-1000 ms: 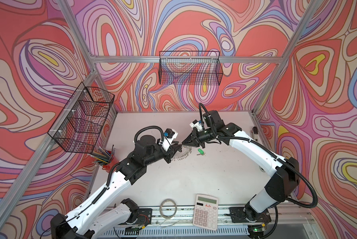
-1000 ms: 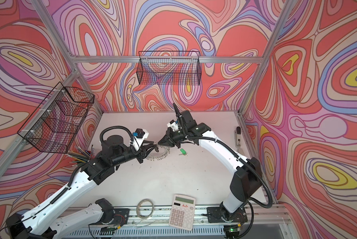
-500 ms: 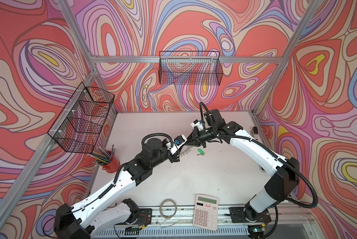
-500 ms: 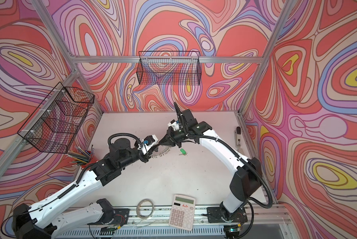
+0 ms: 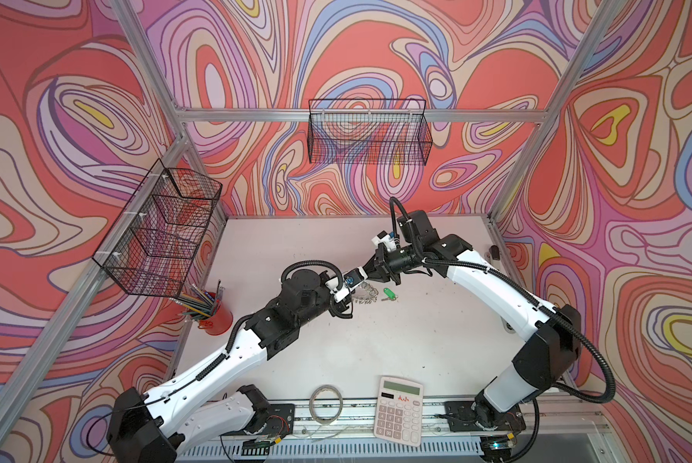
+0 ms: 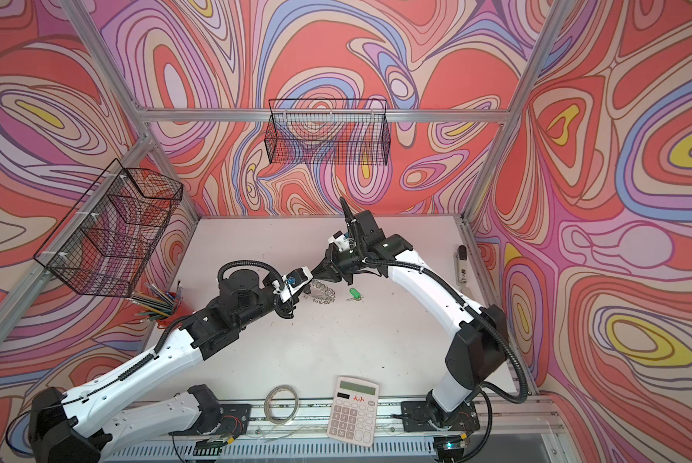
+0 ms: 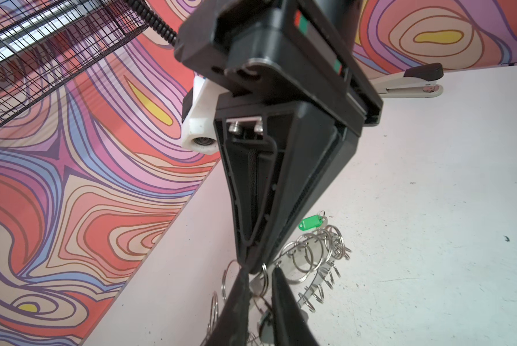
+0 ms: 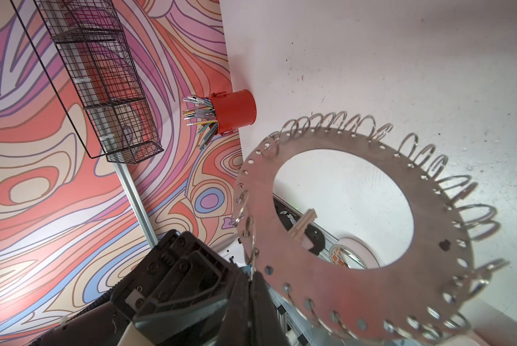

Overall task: Attach keys to a key ring
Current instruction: Insert the key into the keyring.

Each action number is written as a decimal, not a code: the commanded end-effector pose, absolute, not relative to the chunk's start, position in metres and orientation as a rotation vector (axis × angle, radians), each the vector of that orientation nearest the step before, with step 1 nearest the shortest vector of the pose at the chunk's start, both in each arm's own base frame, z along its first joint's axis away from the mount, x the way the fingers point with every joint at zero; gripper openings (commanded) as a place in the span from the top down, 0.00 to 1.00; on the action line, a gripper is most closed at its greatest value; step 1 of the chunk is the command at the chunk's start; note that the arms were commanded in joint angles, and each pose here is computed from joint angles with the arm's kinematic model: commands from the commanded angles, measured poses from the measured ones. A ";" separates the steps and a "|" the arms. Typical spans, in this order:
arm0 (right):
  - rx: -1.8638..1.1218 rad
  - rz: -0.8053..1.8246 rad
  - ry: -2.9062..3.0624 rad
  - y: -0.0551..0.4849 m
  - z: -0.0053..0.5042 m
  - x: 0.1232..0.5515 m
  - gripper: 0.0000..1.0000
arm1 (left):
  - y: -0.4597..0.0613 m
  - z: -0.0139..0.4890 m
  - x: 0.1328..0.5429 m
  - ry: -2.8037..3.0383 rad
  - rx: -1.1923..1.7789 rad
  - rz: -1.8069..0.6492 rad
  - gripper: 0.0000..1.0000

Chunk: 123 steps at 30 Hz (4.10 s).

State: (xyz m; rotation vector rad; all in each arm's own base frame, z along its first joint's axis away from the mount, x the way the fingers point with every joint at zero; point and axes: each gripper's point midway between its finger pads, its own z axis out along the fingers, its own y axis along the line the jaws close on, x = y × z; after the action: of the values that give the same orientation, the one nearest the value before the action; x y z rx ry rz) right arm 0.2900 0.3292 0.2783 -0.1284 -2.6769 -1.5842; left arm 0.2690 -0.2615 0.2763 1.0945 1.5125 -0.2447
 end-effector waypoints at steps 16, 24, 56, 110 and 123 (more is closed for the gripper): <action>-0.146 -1.671 -2.597 0.332 0.287 0.287 1.00 | -0.263 0.275 0.282 1.491 1.065 -0.160 0.82; -0.160 -1.696 -2.560 0.333 0.289 0.285 1.00 | -0.263 0.270 0.287 1.520 1.054 -0.141 0.83; -0.217 -1.731 -2.535 0.330 0.290 0.283 1.00 | -0.261 0.257 0.305 1.578 0.957 -0.048 0.84; 0.994 -1.561 -3.097 0.269 0.294 0.269 0.41 | -0.269 0.286 0.244 1.838 0.870 -0.677 1.00; 1.208 -1.379 -3.068 0.294 0.258 0.248 0.42 | -0.271 0.284 0.261 1.935 0.764 -0.674 1.00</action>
State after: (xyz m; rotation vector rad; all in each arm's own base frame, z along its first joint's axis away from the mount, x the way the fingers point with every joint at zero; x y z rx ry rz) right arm 0.2433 0.2971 0.2755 1.1498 -3.0090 -1.5112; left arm 0.2533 -0.2726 0.2745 0.8123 1.9346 -0.6778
